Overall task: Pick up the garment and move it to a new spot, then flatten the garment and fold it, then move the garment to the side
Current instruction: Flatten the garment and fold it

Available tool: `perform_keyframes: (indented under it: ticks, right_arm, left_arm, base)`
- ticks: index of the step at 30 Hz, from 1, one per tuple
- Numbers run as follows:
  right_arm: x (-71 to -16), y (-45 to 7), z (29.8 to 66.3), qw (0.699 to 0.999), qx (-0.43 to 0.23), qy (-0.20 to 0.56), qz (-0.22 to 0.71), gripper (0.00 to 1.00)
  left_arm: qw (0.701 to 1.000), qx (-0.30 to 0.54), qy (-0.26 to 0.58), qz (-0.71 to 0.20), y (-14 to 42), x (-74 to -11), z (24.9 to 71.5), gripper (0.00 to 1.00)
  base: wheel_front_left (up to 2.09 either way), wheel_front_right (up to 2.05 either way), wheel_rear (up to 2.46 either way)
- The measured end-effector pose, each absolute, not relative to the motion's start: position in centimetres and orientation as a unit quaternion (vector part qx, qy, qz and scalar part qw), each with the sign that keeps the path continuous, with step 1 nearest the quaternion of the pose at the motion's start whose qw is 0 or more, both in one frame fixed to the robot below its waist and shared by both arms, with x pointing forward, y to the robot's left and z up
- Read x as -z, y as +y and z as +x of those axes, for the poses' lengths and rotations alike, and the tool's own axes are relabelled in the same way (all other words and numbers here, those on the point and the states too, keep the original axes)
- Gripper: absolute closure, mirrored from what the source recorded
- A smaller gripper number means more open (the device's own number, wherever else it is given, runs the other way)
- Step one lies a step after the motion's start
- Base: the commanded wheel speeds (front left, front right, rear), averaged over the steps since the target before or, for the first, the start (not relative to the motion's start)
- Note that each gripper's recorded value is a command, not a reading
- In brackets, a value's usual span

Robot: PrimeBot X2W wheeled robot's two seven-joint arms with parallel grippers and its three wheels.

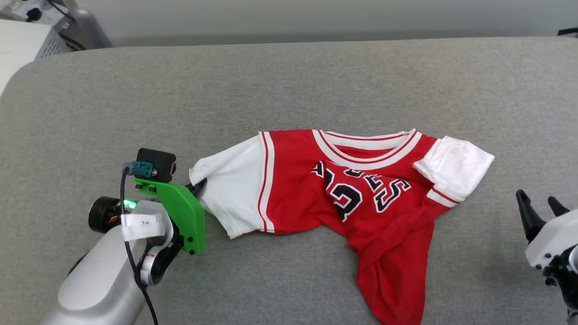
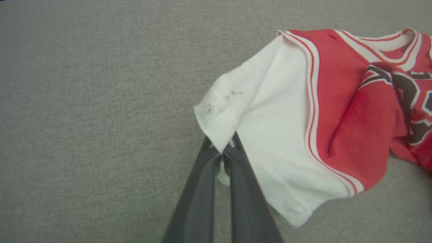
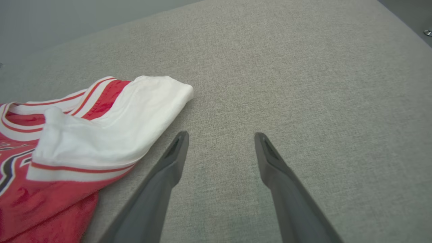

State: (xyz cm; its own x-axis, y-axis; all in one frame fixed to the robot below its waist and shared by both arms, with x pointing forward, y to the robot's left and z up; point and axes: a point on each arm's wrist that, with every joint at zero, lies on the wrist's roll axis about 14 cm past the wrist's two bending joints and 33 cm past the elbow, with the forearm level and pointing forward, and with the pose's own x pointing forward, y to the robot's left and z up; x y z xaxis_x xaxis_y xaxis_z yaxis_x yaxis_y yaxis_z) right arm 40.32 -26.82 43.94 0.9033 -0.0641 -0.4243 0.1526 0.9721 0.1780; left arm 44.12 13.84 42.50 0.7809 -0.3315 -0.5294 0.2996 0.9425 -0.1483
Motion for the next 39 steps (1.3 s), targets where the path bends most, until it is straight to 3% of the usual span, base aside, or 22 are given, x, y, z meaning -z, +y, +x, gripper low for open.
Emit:
perform_keyframes:
  ticks: [9,23,24,25,26,34,39]
  right_arm:
    - [-42.7,-23.5,46.0,0.944,-0.028,0.323,0.067,0.0]
    - [-35.5,-21.6,46.6,0.859,-0.067,0.506,0.029,0.0]
    - [-35.4,-21.6,46.6,0.856,-0.07,0.512,0.027,0.31]
    - [-35.3,-21.5,46.7,0.854,-0.072,0.514,0.026,0.7]
    - [-35.3,-21.5,46.7,0.854,-0.074,0.514,0.026,0.98]
    - [-39.0,-20.6,46.9,0.871,-0.099,0.481,0.025,1.0]
    - [-43.9,-21.0,48.1,0.903,-0.106,0.417,0.009,1.0]
  left_arm:
    - [0.949,0.168,0.264,-0.035,14.0,-44.2,43.6,1.0]
    - [0.944,0.155,0.29,-0.04,15.1,-41.5,43.9,1.0]
    - [0.943,0.154,0.292,-0.041,15.2,-41.3,43.9,1.0]
    - [0.943,0.152,0.292,-0.042,15.3,-41.3,43.8,1.0]
    - [0.943,0.15,0.293,-0.044,15.3,-41.2,43.8,1.0]
    - [0.956,0.139,0.253,-0.045,16.4,-44.1,44.1,1.0]
    - [0.968,0.136,0.207,-0.039,17.1,-47.9,45.2,1.0]
  base:
    - [0.0,0.0,0.0]
    - [0.0,0.0,0.0]
    - [0.0,0.0,0.0]
    - [0.0,0.0,0.0]
    - [0.0,0.0,0.0]
    - [0.0,0.0,0.0]
    - [0.0,0.0,0.0]
